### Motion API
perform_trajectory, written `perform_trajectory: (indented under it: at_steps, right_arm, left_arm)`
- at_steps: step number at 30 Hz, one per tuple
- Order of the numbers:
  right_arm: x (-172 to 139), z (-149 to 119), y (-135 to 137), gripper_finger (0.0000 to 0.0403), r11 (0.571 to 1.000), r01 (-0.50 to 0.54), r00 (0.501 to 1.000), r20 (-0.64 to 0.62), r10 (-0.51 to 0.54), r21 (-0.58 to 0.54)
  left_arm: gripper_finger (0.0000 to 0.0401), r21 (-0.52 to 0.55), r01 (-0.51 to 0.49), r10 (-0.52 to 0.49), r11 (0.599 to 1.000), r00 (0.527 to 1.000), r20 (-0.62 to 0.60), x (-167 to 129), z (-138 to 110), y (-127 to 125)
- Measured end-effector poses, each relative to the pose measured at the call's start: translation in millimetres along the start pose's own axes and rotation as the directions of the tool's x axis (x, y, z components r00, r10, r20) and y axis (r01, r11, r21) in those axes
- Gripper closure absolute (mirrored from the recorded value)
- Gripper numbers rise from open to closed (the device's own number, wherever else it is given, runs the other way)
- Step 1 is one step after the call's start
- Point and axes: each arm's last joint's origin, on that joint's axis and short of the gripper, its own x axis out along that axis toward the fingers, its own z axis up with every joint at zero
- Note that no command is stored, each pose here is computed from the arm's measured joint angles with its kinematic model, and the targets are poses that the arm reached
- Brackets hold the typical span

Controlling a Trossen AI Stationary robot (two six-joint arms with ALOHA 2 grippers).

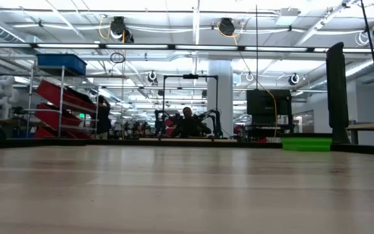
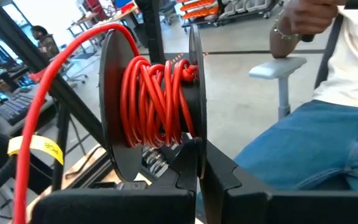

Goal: Coil cords
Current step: Coil the red wire on the black spool

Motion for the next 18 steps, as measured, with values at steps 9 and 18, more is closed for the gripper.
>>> perform_trajectory:
  at_steps: [9, 18]
  right_arm:
    - [-4, -3, 6, 0.0356, 1.0, -0.01, 0.999, -0.049, 0.008, -0.025]
    - [-38, 4, 11, 0.0306, 1.0, 0.024, 0.973, -0.231, -0.027, -0.016]
  left_arm:
    - [0.0395, 0.025, -0.045, 0.046, 0.999, 0.999, -0.018, 0, 0, 2]
    - [0.0395, 0.077, -0.098, 0.102, 0.992, 0.994, -0.04, 0, 3, -5]
